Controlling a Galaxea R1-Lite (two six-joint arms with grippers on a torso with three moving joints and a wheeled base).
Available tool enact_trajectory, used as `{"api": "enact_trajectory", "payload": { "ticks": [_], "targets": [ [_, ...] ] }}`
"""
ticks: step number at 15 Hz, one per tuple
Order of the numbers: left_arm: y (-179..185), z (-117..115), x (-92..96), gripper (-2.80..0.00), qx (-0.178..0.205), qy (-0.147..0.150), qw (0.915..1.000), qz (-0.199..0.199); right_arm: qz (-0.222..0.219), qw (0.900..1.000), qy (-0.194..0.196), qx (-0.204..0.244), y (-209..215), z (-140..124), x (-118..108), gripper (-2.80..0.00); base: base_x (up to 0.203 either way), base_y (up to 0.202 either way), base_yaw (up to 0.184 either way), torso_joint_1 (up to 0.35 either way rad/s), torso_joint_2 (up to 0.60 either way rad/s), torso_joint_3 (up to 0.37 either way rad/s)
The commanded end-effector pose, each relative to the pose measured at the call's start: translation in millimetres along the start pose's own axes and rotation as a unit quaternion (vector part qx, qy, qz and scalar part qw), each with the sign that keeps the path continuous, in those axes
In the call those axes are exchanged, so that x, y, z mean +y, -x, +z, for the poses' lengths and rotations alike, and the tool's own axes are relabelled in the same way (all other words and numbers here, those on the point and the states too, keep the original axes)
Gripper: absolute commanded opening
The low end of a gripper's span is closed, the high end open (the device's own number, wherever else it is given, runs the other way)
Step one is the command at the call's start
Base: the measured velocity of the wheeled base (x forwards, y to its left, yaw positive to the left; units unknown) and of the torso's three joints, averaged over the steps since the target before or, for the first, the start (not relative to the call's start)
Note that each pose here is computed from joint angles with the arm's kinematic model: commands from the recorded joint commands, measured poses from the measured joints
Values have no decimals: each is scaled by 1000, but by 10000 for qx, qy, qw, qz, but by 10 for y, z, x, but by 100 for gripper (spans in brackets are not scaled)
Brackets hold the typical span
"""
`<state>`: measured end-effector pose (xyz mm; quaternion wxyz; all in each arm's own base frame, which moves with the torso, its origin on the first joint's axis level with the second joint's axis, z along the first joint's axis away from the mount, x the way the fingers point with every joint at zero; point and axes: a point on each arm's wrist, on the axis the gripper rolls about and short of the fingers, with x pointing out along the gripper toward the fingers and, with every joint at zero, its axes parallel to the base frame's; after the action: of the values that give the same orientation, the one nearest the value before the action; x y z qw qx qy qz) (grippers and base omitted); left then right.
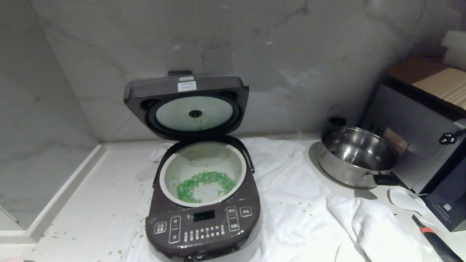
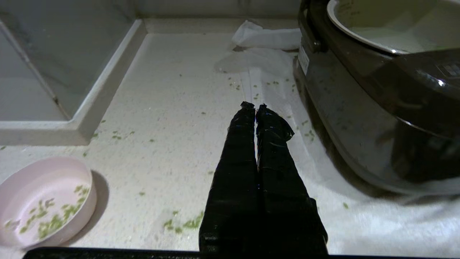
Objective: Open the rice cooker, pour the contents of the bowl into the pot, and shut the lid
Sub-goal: Pick up the bowl on the table
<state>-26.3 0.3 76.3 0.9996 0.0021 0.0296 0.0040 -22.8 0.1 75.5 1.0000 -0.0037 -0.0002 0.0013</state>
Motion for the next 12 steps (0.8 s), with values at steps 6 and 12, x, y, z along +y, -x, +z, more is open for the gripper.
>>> {"api": "enact_trajectory", "payload": {
  "ticks": [6, 12],
  "targets": [
    [-1, 1, 0, -280, 1, 50, 10000, -2, 3, 10000, 1, 2, -1, -3, 0, -280, 48, 0, 0, 4, 1, 1],
    [5, 5, -1, -280, 13, -68, 10000, 59, 3, 10000, 1, 2, -1, -3, 0, -280, 0, 0, 0, 0, 0, 0]
  ]
}}
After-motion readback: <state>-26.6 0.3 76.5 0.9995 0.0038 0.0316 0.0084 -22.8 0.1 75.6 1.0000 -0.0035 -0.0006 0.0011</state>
